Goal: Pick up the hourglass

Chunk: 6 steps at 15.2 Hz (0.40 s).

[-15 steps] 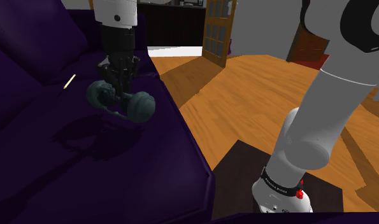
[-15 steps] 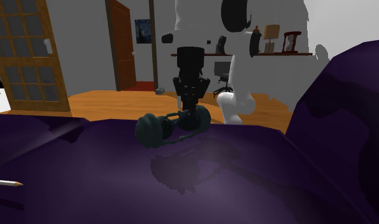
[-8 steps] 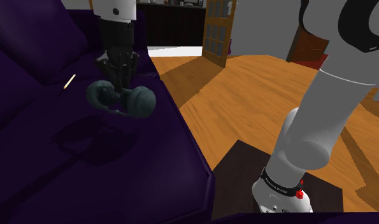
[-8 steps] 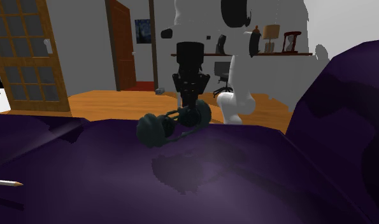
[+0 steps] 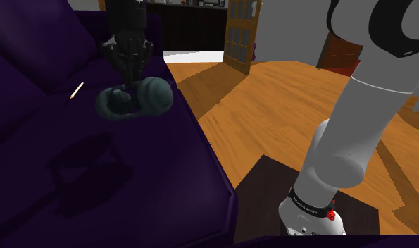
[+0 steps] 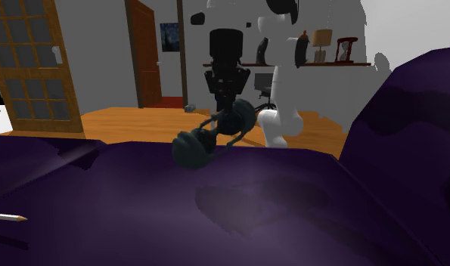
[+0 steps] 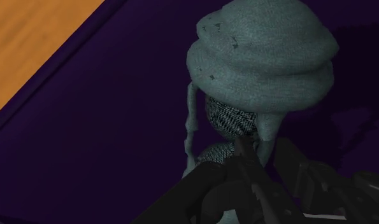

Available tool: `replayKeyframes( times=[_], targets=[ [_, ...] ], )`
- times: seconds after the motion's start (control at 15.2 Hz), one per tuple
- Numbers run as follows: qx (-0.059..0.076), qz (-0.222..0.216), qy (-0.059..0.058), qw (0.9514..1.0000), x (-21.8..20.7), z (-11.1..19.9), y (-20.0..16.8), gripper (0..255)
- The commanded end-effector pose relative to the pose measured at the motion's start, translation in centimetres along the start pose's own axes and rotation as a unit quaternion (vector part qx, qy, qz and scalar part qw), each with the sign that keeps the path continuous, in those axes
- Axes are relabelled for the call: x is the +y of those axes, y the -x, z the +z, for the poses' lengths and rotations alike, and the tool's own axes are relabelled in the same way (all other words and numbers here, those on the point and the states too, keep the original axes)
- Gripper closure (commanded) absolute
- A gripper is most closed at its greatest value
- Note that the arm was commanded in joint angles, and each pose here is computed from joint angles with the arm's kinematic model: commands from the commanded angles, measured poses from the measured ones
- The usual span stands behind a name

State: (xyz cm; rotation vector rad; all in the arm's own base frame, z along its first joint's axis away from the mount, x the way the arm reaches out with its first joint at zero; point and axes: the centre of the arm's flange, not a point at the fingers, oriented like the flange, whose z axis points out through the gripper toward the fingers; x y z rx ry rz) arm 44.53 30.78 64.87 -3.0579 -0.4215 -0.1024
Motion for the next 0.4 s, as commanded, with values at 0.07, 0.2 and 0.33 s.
replayKeyframes(
  times=[0.07, 0.2, 0.33],
  targets=[
    [0.001, 0.000, 0.000, 1.0000, -0.2, -1.6, -0.2, 255],
    [0.001, 0.000, 0.000, 1.0000, -0.3, -2.7, -0.3, 255],
    [0.001, 0.000, 0.000, 1.0000, -0.3, -2.8, -0.3, 255]
  ],
)
